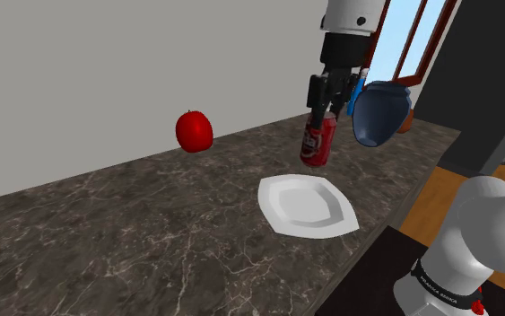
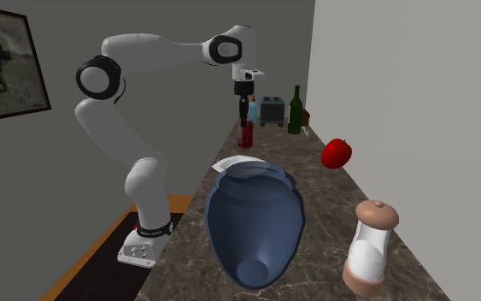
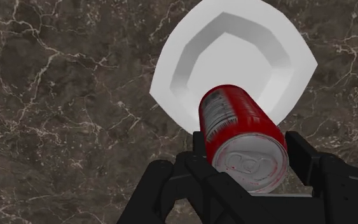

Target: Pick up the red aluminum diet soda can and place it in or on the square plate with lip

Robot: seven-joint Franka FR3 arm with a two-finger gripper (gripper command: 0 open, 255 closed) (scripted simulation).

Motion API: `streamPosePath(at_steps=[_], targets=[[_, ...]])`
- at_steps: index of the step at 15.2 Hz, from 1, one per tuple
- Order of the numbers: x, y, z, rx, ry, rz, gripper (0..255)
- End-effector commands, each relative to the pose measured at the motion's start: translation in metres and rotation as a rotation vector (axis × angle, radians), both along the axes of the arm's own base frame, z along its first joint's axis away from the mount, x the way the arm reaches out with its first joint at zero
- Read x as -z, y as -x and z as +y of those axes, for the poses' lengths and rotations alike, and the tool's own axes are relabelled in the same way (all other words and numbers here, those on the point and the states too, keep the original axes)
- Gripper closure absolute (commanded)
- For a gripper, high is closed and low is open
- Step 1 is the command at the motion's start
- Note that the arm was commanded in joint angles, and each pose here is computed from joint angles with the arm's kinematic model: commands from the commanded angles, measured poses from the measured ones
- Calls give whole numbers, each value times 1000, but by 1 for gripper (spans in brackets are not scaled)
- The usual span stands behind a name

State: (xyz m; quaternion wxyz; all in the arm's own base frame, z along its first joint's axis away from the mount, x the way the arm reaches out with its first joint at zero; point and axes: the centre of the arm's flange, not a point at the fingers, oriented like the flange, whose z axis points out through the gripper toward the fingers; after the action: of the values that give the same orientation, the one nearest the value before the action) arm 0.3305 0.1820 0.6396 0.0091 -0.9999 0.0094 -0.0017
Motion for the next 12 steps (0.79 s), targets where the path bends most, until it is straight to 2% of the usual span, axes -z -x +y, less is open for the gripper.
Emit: streamPosePath(at_steps=[1,12], targets=[[-2,17,20,1,0,0,255],[50,22,27,1,0,0,255]])
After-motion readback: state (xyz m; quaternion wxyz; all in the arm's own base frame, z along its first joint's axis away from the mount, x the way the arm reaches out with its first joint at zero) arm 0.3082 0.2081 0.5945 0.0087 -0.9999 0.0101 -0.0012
